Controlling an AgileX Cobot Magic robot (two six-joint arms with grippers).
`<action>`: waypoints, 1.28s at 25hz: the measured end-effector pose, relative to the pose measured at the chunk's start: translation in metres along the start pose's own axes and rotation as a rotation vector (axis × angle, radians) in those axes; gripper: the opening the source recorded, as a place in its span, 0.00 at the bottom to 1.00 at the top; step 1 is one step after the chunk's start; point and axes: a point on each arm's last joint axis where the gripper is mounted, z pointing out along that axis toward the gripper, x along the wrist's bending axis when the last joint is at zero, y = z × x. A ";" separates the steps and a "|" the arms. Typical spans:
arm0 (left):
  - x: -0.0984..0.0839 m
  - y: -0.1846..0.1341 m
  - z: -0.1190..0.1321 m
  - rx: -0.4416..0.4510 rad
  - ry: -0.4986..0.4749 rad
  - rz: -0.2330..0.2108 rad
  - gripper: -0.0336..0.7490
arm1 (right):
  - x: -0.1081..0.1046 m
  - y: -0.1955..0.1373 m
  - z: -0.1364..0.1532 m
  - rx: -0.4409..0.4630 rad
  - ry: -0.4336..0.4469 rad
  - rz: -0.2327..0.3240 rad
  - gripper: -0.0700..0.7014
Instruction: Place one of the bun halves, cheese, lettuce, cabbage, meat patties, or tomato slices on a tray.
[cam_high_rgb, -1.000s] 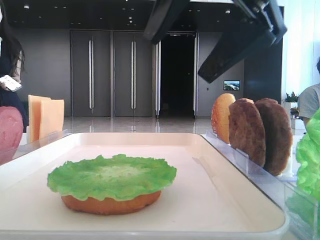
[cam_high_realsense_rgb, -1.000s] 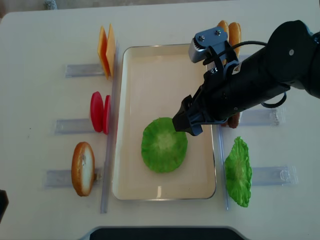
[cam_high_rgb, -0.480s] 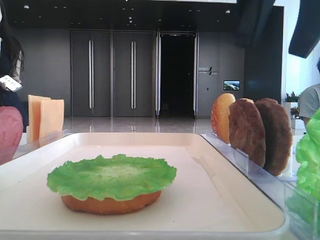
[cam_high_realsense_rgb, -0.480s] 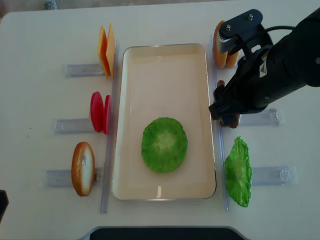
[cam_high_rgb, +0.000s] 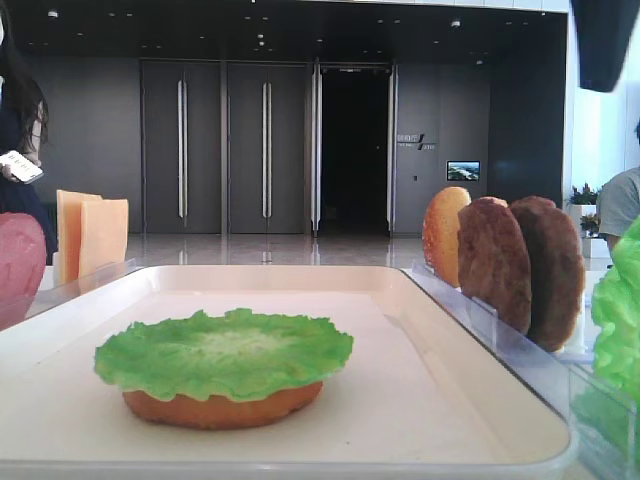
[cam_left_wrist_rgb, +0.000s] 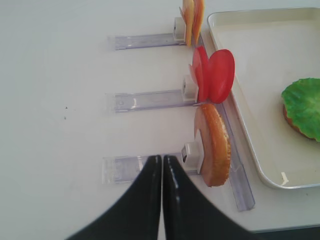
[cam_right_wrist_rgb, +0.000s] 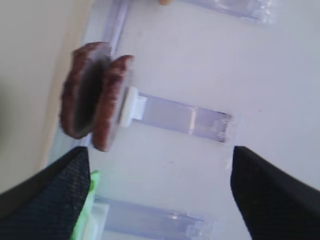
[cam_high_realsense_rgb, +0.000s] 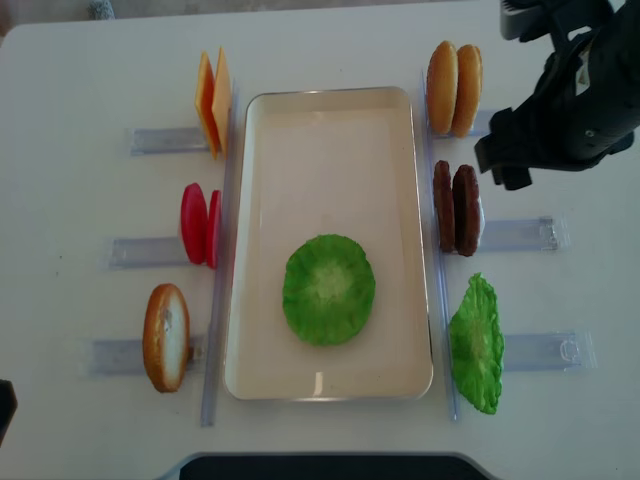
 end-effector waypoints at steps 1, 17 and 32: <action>0.000 0.000 0.000 0.000 0.000 0.000 0.03 | -0.010 0.001 0.001 0.006 -0.018 0.029 0.84; 0.000 0.000 0.000 0.000 0.000 0.000 0.03 | -0.152 -0.022 -0.002 0.033 -0.171 0.478 0.84; 0.000 0.000 0.000 0.000 0.000 0.000 0.03 | -0.115 -0.048 -0.089 -0.249 -0.186 0.360 0.84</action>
